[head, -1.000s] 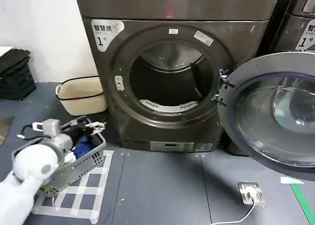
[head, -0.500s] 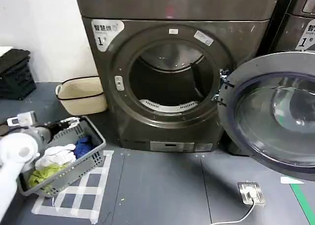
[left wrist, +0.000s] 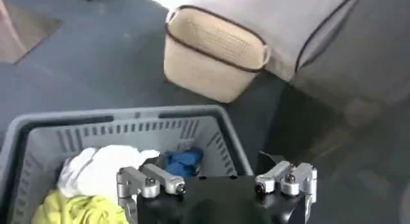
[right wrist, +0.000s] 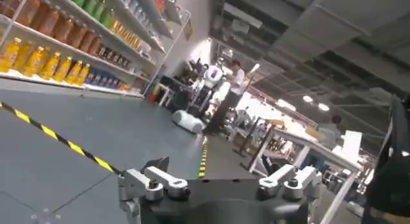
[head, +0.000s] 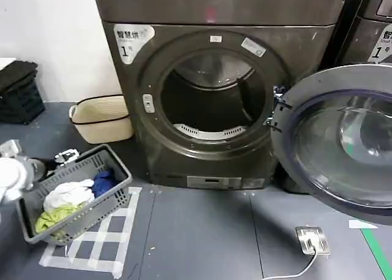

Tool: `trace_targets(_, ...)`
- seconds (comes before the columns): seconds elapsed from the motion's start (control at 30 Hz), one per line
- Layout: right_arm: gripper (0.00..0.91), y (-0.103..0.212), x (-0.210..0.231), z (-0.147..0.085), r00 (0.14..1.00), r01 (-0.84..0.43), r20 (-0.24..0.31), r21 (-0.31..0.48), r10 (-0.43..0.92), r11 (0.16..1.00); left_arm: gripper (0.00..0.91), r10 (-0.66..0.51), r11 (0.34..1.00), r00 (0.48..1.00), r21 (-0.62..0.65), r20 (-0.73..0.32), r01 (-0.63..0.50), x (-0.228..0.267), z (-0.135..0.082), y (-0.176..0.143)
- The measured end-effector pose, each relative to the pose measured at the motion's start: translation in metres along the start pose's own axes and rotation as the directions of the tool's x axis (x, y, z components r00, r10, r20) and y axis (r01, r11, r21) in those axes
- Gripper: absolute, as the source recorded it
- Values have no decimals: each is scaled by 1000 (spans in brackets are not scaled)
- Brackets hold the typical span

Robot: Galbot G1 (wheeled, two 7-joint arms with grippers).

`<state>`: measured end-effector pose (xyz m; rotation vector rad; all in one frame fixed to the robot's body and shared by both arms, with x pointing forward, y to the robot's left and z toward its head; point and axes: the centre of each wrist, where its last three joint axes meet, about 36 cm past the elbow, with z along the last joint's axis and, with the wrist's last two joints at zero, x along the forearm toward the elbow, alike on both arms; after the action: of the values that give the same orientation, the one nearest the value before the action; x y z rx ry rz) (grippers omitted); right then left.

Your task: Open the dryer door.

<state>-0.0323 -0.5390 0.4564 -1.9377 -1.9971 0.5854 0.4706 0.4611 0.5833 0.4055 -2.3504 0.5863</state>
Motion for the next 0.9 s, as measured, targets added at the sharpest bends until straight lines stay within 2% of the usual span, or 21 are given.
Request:
trace_targets(0.23,907,7,-1,-6,1000,28,12,-10,-28,1000,907,-29,996,997,84,-73,35,-10,-16,9)
trace_targets(0.57,907,6,-2,-8,998,55,25,-33,-55,998,907,-29,969,982,236,-187,74,-21,-52,30)
trace_targets(0.7,907,9,-2,-9,997,65,30,-45,-64,997,907,7,948,970,311,-241,71,-30,-55,43)
trace_targets(0.9,907,8,-1,-10,997,79,32,-86,-76,993,907,28,915,968,397,-248,76,-35,-56,49)
